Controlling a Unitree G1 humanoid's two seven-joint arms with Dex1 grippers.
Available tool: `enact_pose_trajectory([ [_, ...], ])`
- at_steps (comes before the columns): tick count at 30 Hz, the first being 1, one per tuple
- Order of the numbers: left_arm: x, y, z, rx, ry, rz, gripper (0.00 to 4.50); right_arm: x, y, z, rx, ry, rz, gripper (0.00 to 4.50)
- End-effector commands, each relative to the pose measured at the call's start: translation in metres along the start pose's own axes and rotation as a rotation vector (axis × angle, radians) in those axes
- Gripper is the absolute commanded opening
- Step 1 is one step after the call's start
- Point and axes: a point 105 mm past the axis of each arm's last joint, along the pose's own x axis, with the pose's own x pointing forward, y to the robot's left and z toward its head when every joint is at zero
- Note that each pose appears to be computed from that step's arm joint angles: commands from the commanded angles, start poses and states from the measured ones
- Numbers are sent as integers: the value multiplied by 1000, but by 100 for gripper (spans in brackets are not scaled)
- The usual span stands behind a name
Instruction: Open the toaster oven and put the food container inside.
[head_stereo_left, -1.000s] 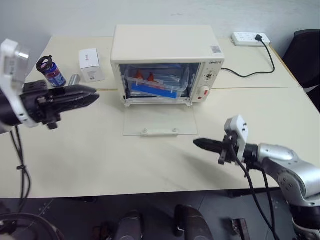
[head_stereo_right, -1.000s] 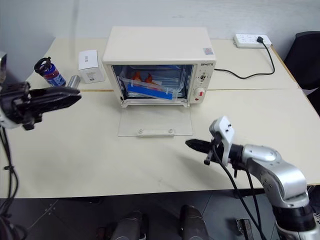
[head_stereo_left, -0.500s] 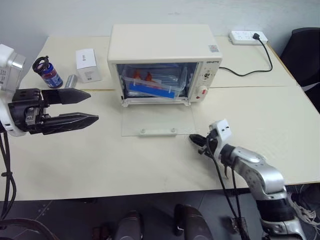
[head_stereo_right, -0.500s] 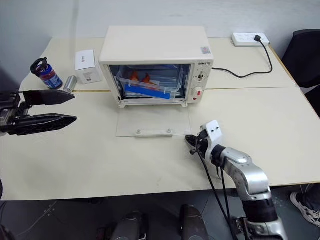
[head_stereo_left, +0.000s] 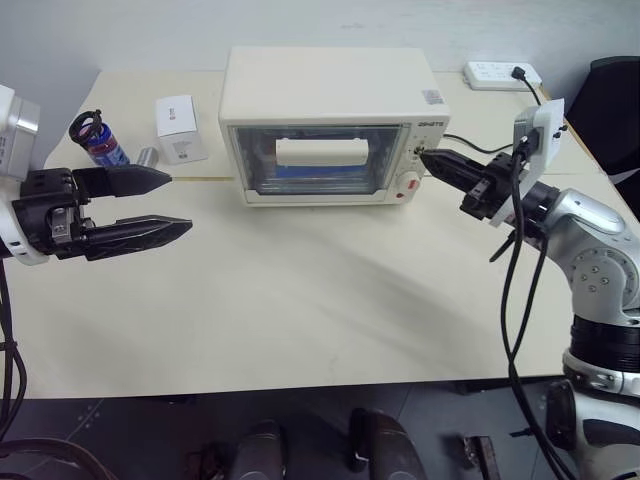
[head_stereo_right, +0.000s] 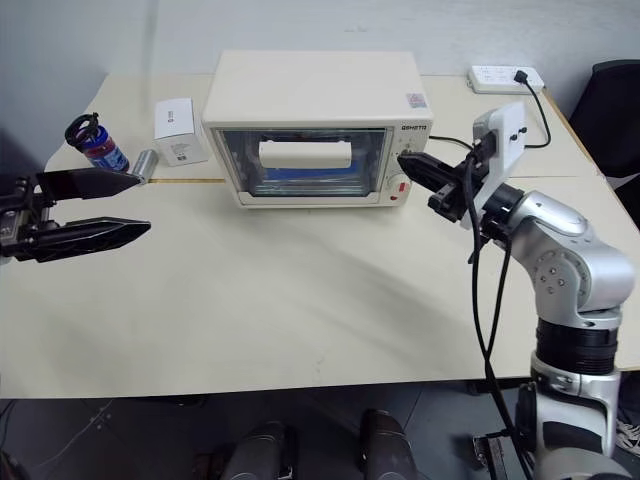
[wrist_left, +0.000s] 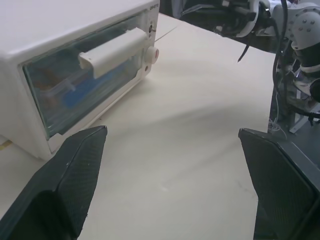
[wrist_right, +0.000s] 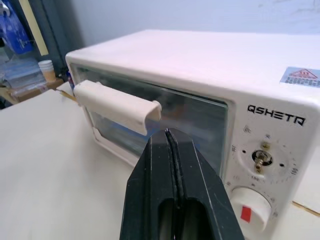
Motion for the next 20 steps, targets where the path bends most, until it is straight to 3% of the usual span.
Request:
enact_pose_trajectory([
  [1, -8, 3, 7, 33, -13, 30, 449, -20, 3, 9, -25, 34, 76, 17],
  [3, -13, 6, 7, 42, 6, 50, 450, -39, 3, 11, -13, 86, 124, 55],
  [9, -22, 8, 7, 77, 42, 70, 450, -67, 1, 20, 12, 166, 188, 251],
  [15, -29, 9, 10, 89, 42, 83, 450, -74, -2, 23, -1, 189, 196, 447],
  [20, -29, 9, 6, 89, 42, 94, 450, -67, -8, 20, -66, 179, 155, 447],
])
